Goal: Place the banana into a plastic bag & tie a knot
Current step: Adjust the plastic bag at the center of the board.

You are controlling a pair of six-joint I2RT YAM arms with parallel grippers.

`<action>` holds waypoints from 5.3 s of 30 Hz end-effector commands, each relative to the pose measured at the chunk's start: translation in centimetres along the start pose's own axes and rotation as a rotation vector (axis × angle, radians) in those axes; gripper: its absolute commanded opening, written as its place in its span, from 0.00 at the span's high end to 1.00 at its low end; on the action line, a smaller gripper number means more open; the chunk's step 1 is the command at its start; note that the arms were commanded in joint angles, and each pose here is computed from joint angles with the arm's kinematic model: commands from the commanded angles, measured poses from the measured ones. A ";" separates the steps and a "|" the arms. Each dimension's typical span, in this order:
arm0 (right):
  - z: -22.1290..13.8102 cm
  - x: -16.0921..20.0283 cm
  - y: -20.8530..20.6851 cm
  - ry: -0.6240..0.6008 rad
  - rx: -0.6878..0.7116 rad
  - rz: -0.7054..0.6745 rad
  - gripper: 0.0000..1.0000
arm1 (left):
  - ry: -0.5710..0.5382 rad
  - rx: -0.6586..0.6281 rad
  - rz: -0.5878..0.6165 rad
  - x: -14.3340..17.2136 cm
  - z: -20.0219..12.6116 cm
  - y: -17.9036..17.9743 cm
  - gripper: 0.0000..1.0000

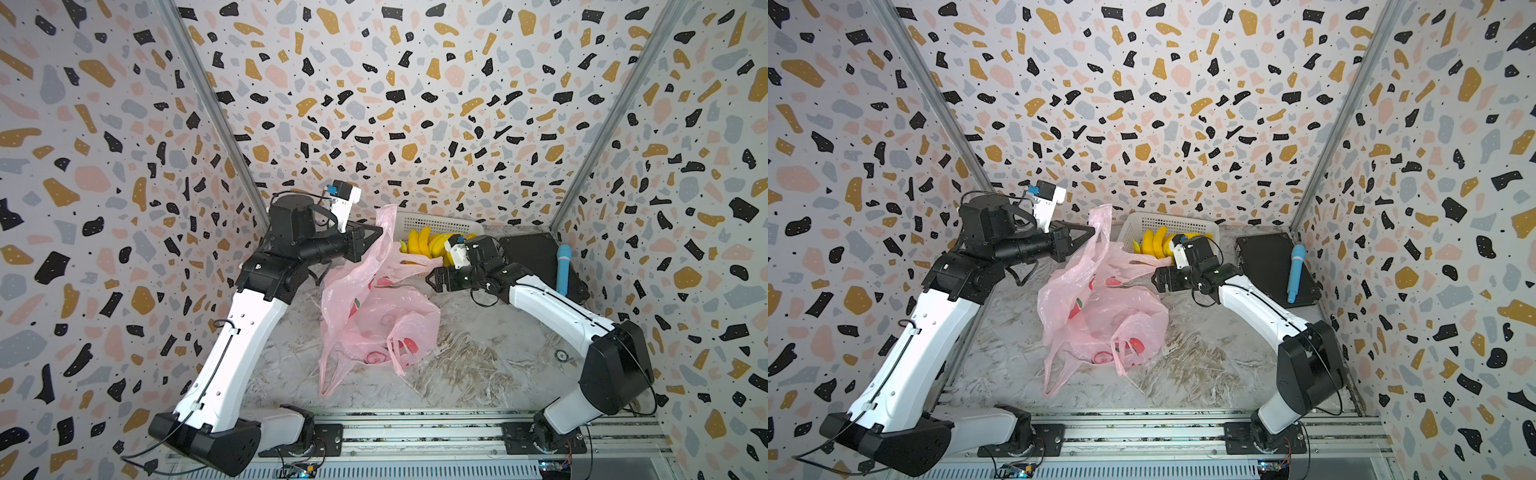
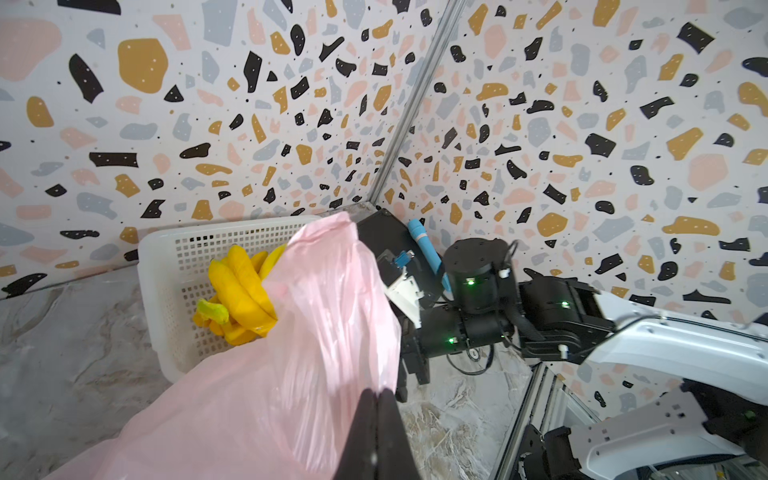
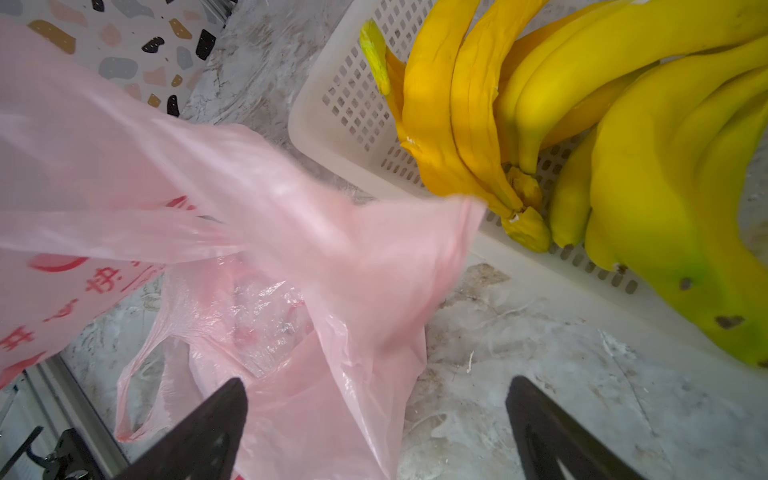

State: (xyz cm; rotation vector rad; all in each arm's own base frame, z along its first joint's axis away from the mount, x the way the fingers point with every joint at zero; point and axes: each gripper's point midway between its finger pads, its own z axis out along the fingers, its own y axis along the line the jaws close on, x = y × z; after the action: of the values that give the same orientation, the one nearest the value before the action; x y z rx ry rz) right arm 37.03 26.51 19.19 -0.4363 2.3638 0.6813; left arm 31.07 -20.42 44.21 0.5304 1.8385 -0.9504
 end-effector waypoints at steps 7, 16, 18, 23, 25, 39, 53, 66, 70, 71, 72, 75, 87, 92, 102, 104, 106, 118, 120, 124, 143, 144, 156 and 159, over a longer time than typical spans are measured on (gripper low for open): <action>0.6 -3.9 1.9 -0.058 -0.064 -0.054 0.04 | -0.062 0.138 0.052 -3.0 -2.4 -3.7 1.00; -7.1 -4.0 2.8 -0.161 -0.013 -0.193 0.00 | -0.050 0.220 0.029 -3.6 -3.5 -5.3 1.00; -9.1 -4.1 3.9 -0.195 -0.048 -0.226 0.00 | -0.041 0.257 0.024 -3.9 -3.7 -5.8 1.00; -13.1 -5.2 7.6 -0.297 -0.201 -0.295 0.01 | -0.017 0.345 0.014 -4.1 -3.7 -6.8 1.00; -13.7 -5.6 9.0 -0.311 -0.274 -0.319 0.01 | -0.005 0.390 0.008 -4.0 -3.6 -7.2 1.00; -14.4 -8.8 10.0 -0.297 -0.236 -0.463 0.02 | 0.048 0.628 0.012 -4.1 -3.5 -7.7 1.00; -10.9 -9.3 13.0 -0.167 -0.450 -0.570 0.03 | 0.066 0.691 0.009 -3.8 -3.5 -7.4 1.00; -6.9 -9.4 16.4 -0.161 -0.573 -0.578 0.37 | 0.032 0.660 0.012 -4.4 -2.6 -5.4 1.00; -6.9 -9.7 16.0 -0.194 -0.549 -0.464 0.99 | -0.037 0.478 -0.084 -5.8 -2.4 -1.3 1.00; -7.2 -9.6 16.0 -0.205 -0.554 -0.429 1.00 | -0.059 0.406 -0.113 -6.1 -2.4 0.1 1.00; -7.5 -9.7 15.9 -0.224 -0.555 -0.386 1.00 | -0.074 0.317 -0.154 -6.1 -2.4 1.9 1.00; -8.5 -9.7 15.9 -0.257 -0.569 -0.255 1.00 | -0.095 0.039 -0.208 -5.7 -2.7 6.7 1.00; -6.1 -10.5 13.6 -0.229 -0.307 0.389 1.00 | -0.065 -0.601 -0.271 -5.0 -8.9 12.7 0.01; -4.5 -10.4 12.0 -0.138 -0.124 0.573 1.00 | -0.103 -0.633 -0.300 -2.8 -11.5 10.2 0.01; -2.0 -12.1 12.6 -0.096 -0.100 0.730 1.00 | 0.084 -0.489 -0.350 7.7 -10.1 4.7 0.01; -1.8 -12.4 12.4 -0.101 -0.089 0.748 1.00 | 0.111 -0.487 -0.360 10.0 -10.2 4.1 0.01; -1.6 -12.5 12.2 -0.099 -0.069 0.770 1.00 | 0.123 -0.490 -0.377 12.2 -10.4 3.8 0.01; -0.4 -12.7 12.6 -0.090 -0.090 0.847 1.00 | 0.221 -0.361 -0.429 20.8 -3.7 1.8 0.01; -0.6 -12.7 12.6 -0.091 -0.083 0.848 1.00 | 0.238 -0.406 -0.370 21.6 -1.6 2.0 0.01; -1.0 -12.3 12.5 -0.088 -0.068 0.854 1.00 | 0.135 -0.641 -0.216 20.4 0.1 4.4 0.01; -3.9 -9.2 13.9 -0.011 -0.148 0.861 1.00 | -0.167 -0.835 -0.256 10.1 -3.6 12.4 0.01; -4.0 -9.1 14.5 0.004 -0.175 0.866 1.00 | -0.169 -0.825 -0.256 9.2 -4.0 12.6 0.01; -2.0 -6.0 22.9 0.240 -0.507 0.950 1.00 | -0.026 -0.806 -0.264 4.9 -4.8 16.1 0.01; -0.5 -5.4 23.1 0.269 -0.544 0.971 1.00 | 0.014 -0.759 -0.271 4.1 -4.3 16.5 0.01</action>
State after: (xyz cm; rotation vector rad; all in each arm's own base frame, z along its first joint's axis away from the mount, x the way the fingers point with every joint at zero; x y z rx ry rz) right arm 30.17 44.52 28.84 0.5286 2.6163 1.6098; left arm 38.63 -6.35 34.26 -0.2847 2.0976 -0.2788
